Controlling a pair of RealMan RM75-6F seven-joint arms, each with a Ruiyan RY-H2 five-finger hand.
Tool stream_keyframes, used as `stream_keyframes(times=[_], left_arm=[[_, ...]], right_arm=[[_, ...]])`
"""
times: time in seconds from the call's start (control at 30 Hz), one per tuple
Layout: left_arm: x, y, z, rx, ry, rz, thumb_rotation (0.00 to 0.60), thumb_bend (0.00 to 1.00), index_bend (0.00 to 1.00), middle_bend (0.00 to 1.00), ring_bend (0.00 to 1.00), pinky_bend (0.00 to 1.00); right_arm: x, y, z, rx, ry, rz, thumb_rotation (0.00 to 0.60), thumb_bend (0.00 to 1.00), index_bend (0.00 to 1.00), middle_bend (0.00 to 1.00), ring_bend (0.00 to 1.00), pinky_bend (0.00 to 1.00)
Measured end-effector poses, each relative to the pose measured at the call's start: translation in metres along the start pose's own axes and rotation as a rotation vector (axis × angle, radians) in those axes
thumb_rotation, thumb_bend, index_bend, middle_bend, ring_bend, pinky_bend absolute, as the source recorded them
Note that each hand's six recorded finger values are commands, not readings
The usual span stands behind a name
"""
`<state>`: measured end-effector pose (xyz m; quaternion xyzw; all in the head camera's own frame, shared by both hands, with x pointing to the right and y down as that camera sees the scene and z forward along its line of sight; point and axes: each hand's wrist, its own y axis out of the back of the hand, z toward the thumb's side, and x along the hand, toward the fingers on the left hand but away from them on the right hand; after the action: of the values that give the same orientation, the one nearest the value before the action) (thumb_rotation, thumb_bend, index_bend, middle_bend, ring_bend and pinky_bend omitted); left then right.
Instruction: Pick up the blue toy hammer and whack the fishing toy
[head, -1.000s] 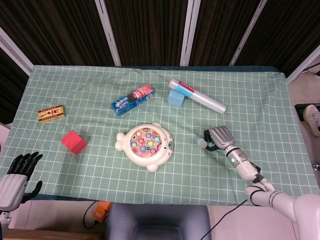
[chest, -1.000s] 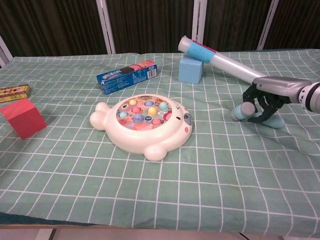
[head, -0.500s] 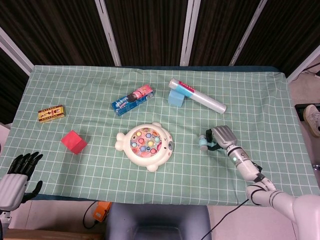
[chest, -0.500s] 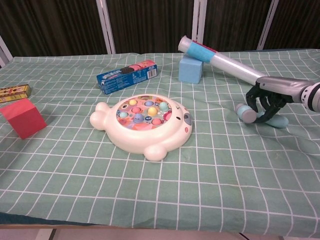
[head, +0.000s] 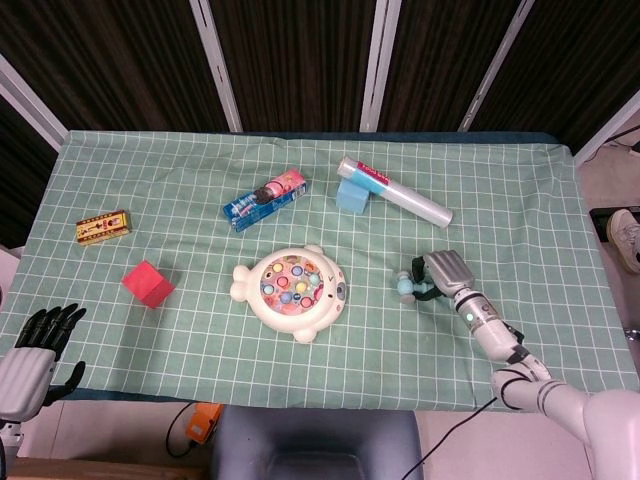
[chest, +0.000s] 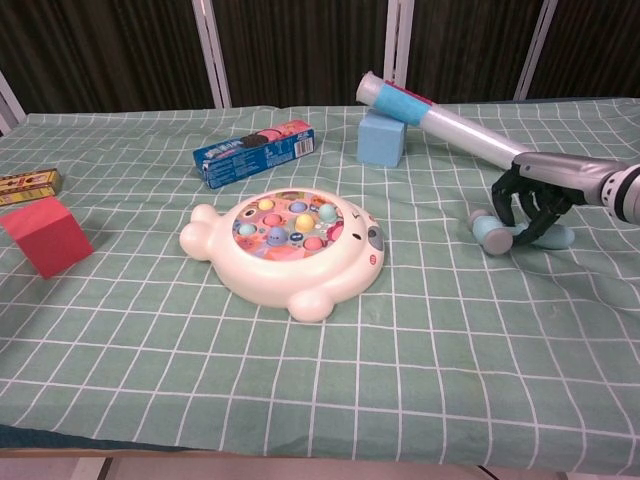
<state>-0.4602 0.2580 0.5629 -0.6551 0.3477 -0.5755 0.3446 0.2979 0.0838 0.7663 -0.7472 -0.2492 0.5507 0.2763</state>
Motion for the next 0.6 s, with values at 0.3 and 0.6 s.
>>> stream_keyframes(times=[0.3,0.6], left_arm=[[0.0000,-0.0001,0.0000,0.000,0.000,-0.001,0.600,0.42,0.00,0.06,0.02,0.08],[0.0003,-0.0004,-0.0001,0.001,0.001,-0.001,0.600,0.41,0.00,0.06,0.02,0.08]], right_arm=[[-0.0003,0.0007,-0.0035,-0.012,-0.009,-0.003,0.600,0.32,0.71,0.64,0.70,0.76],[-0.0010,0.0053,-0.0052,-0.056,-0.012,-0.022,0.600,0.30,0.71,0.63,0.70,0.75]])
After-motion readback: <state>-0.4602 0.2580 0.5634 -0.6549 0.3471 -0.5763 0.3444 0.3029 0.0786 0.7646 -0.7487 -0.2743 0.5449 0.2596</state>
